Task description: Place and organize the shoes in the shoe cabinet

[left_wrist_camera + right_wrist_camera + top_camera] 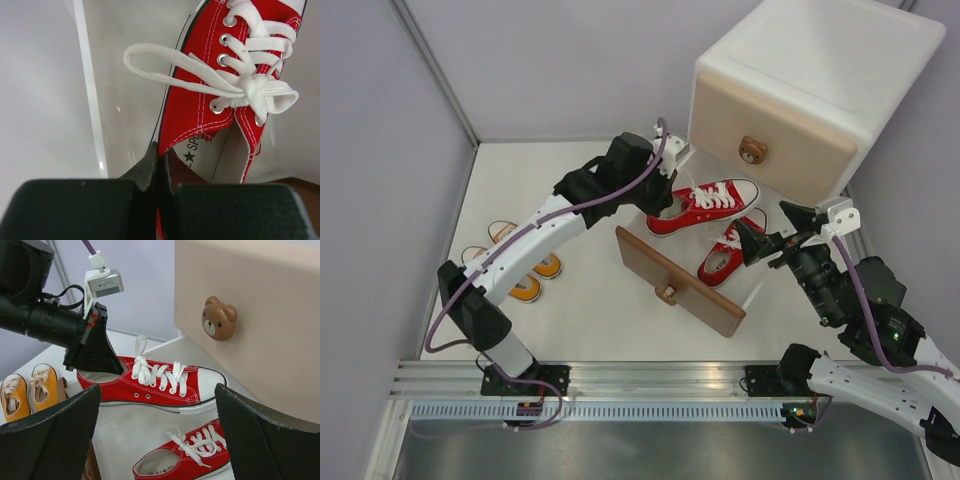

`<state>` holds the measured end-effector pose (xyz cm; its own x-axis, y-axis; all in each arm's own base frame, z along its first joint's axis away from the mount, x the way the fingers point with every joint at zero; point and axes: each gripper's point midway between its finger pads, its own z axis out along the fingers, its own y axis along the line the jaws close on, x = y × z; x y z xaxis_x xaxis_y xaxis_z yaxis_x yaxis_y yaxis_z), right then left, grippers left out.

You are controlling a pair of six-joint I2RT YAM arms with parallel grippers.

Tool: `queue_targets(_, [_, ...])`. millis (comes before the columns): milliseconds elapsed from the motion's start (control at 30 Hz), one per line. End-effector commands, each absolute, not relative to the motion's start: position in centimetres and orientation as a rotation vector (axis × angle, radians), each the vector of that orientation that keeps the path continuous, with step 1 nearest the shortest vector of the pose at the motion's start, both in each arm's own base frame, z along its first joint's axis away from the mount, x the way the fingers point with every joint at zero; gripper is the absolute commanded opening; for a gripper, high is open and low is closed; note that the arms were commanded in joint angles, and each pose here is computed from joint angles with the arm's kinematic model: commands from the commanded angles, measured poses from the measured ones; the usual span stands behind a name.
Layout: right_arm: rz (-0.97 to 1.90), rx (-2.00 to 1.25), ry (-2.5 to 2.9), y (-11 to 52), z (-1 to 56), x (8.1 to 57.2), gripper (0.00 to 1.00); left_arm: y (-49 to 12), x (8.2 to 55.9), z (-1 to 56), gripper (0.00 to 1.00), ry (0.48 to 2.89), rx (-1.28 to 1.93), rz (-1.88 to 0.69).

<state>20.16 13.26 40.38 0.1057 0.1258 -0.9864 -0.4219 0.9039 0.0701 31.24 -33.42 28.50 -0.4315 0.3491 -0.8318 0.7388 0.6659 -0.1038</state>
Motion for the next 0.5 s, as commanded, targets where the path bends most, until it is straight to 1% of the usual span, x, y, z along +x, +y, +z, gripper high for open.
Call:
queue_targets(0, [0.372,-0.244,1.399,13.0,40.5,20.6,0.98,-35.4,31.8,33.5,0.02,1.867,0.852,-0.654])
queue_targets(133, [0.341,-0.261,1.413,13.5,40.2,21.3,0.98,-36.1,32.5,31.2,0.02,1.916,0.868,-0.64])
queue_targets(467, [0.304,-0.272,1.428,14.9,39.8,22.6,0.98,-37.8,34.5,28.4,0.02,1.984,0.841,-0.599])
